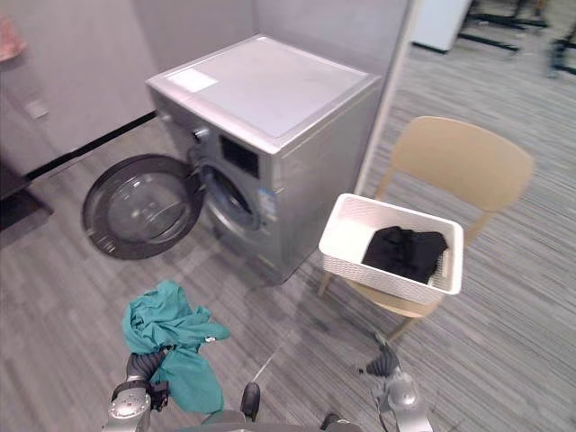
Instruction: Pick up the laundry basket with both hands and put the clothes into the washing machine.
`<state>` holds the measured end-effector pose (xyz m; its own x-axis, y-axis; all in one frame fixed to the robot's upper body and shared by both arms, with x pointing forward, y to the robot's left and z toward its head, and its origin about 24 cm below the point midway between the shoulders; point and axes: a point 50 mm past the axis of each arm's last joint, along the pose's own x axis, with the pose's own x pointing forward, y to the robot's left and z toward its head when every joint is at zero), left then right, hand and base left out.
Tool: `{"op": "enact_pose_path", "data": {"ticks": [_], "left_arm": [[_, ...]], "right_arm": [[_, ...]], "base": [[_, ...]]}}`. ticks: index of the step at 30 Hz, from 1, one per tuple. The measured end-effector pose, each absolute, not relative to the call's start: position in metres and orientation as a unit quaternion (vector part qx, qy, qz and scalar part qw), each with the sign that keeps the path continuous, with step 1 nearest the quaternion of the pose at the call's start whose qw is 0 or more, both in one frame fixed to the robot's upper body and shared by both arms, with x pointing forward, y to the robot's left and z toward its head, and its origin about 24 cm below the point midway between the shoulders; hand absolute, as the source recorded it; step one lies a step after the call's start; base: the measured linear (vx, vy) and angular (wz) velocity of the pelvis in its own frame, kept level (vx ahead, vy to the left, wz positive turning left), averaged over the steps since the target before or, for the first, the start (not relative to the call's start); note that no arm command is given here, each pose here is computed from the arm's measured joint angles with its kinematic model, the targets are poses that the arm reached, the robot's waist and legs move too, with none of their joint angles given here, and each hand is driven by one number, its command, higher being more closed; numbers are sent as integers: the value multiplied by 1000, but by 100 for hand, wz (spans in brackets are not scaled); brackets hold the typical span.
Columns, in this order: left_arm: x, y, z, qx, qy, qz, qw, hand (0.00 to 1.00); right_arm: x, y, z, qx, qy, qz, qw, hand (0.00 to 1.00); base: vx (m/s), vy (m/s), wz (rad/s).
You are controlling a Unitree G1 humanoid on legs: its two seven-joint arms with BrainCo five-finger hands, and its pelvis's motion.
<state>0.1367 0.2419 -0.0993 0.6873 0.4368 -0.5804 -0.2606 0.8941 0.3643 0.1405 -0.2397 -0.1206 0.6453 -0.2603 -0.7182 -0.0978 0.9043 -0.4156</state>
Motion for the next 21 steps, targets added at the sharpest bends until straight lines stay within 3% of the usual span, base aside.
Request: {"op": "enact_pose_path", "data": {"ticks": [5, 13, 21], "left_arm": [[136, 239, -106, 126, 363, 187, 904, 100], [111, 240, -120, 125, 411, 187, 884, 100], [137, 242, -108, 135, 376, 184, 898, 100]], "right_arm": [[135, -254, -128, -219, 457, -86, 858, 0], [162, -230, -123, -178, 427, -86, 882, 0], [165, -216, -118, -164, 400, -82, 898, 0]], "base": [[196, 139, 136], [174, 173, 71], [245, 65, 66]]}}
